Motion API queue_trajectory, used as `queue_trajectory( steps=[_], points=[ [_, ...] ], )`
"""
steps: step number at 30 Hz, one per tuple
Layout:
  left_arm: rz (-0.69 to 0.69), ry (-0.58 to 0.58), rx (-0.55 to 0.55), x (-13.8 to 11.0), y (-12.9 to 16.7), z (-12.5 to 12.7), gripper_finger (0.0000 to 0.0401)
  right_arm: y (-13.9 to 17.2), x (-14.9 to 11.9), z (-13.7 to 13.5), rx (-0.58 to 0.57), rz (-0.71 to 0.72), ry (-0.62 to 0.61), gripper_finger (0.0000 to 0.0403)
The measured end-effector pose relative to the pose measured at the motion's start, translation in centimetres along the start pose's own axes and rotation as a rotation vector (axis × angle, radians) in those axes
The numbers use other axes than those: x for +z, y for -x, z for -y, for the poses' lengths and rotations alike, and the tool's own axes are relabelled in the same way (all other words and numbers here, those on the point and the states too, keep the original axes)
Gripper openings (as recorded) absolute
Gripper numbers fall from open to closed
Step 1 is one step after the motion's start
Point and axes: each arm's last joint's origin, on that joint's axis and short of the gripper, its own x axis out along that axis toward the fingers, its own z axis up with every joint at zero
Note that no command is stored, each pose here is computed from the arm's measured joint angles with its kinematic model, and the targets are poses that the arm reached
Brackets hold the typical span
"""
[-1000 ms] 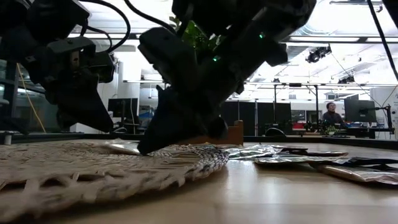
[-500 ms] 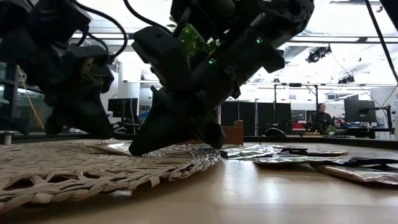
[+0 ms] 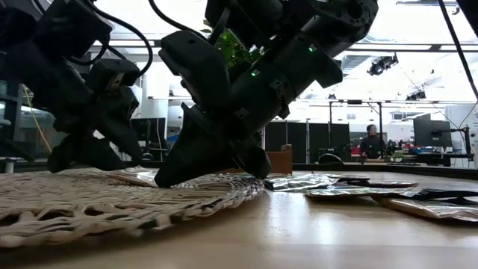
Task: Pick & Place Tea
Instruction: Put the brown tea bag into the middle section of the wooden organizer
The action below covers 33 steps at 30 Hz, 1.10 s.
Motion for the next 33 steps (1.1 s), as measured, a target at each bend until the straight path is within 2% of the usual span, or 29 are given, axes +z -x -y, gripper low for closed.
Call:
queue_trajectory(
  steps=[19, 23, 28, 33],
  points=[
    [-0.016, 0.011, -0.014, 0.0, -1.6, 1.3, 0.0178, 0.0, 0.0, 0.0, -0.006, 0.005, -0.001, 0.0000],
    [-0.053, 0.029, -0.024, -0.1, -1.6, 1.4, 0.0148, 0.0, 0.0, 0.1, -0.011, 0.009, -0.001, 0.0000],
    [-0.143, 0.029, -0.046, -0.4, -1.6, 1.4, 0.0086, 0.0, 0.0, 0.1, -0.016, 0.013, 0.000, 0.0000],
    [-0.153, 0.029, -0.046, -0.4, -1.6, 1.4, 0.0024, 0.0, 0.0, 0.1, -0.018, 0.015, -0.001, 0.0000]
  ],
)
